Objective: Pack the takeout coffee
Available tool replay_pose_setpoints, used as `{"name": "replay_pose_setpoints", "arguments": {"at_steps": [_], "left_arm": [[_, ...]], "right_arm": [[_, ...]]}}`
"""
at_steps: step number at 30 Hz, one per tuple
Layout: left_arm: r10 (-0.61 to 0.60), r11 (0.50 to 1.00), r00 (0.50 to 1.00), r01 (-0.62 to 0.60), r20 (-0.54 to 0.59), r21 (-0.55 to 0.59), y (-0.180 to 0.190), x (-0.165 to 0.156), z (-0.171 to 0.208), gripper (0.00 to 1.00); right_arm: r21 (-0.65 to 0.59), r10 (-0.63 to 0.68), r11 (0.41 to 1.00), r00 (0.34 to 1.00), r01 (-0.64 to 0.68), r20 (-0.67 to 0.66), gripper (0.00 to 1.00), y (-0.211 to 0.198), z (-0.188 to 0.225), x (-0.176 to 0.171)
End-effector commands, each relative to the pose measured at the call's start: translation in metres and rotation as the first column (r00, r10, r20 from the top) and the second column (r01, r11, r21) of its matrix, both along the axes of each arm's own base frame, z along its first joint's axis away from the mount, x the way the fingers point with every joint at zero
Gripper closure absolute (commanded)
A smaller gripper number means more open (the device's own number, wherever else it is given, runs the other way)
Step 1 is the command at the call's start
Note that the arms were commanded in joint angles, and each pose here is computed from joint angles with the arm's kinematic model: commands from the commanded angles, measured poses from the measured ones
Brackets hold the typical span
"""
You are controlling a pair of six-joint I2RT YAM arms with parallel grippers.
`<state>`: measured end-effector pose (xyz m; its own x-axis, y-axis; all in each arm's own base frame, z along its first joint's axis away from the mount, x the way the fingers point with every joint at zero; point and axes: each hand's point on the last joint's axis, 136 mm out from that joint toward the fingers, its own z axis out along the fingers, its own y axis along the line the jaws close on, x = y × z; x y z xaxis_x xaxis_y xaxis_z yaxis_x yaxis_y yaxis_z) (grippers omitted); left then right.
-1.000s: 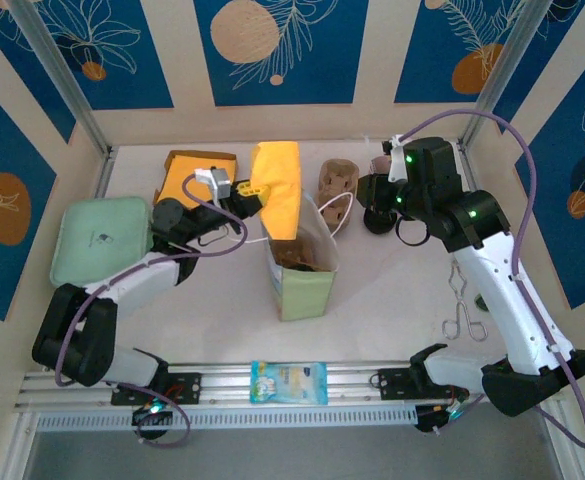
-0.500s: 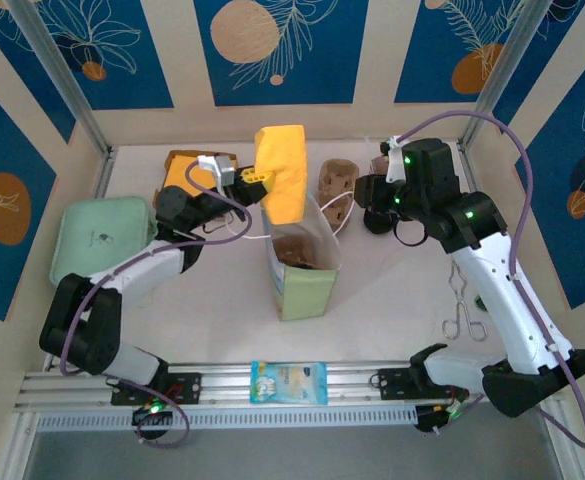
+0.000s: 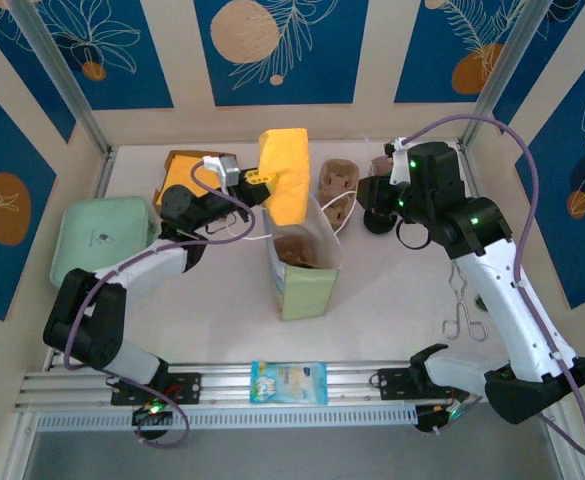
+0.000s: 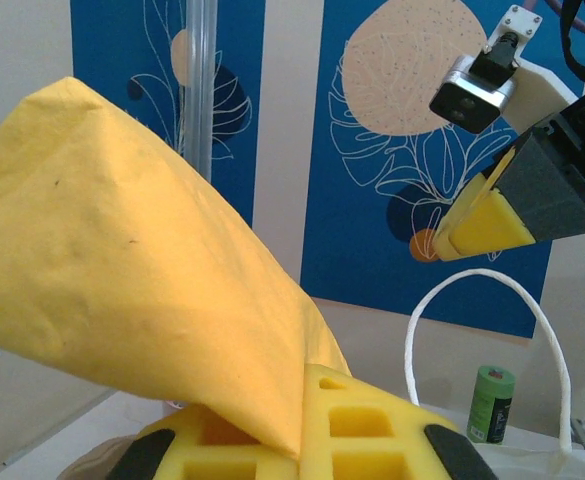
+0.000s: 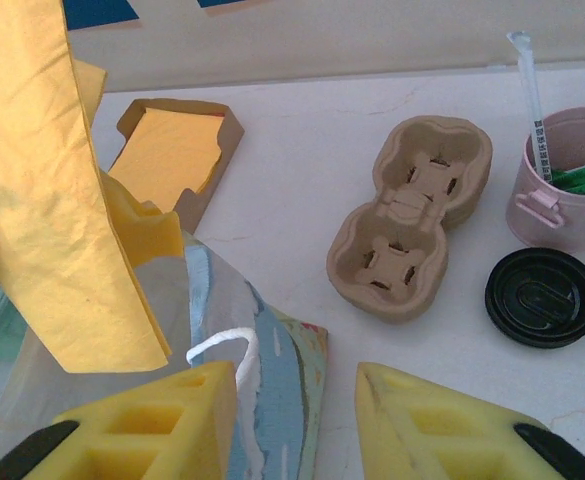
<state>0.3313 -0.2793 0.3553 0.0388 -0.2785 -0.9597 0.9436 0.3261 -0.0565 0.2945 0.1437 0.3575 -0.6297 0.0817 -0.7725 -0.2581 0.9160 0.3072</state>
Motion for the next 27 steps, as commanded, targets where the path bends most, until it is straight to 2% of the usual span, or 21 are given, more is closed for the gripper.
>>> {"name": "replay_pose_setpoints", "arguments": {"at_steps": [1,7,17,27], "left_arm": [[-0.003,1.000,1.000,0.003,0.011,0.006,-0.004,-0.002,-0.004,1.00],[0.011,0.999,1.000,-0.011,-0.003,0.035,-0.004,-0.002,-0.016,0.93],[0.021,0.998,1.000,-0.021,0.006,0.062,-0.007,-0.002,-0.016,0.91],[-0.023,0.999,1.000,0.023,0.005,0.027,-0.014,-0.006,-0.006,0.88]], "right_arm": [[0.010,0.020,1.000,1.000,-0.021,0.024,0.63,0.000,0.004,-0.004],[0.015,0.022,1.000,0.999,-0.022,0.028,0.63,0.000,0.004,-0.006],[0.034,0.029,0.999,0.999,-0.030,0.039,0.63,0.002,0.008,-0.007],[0.037,0.026,0.999,0.999,-0.028,0.048,0.63,0.001,0.008,-0.008]]}}
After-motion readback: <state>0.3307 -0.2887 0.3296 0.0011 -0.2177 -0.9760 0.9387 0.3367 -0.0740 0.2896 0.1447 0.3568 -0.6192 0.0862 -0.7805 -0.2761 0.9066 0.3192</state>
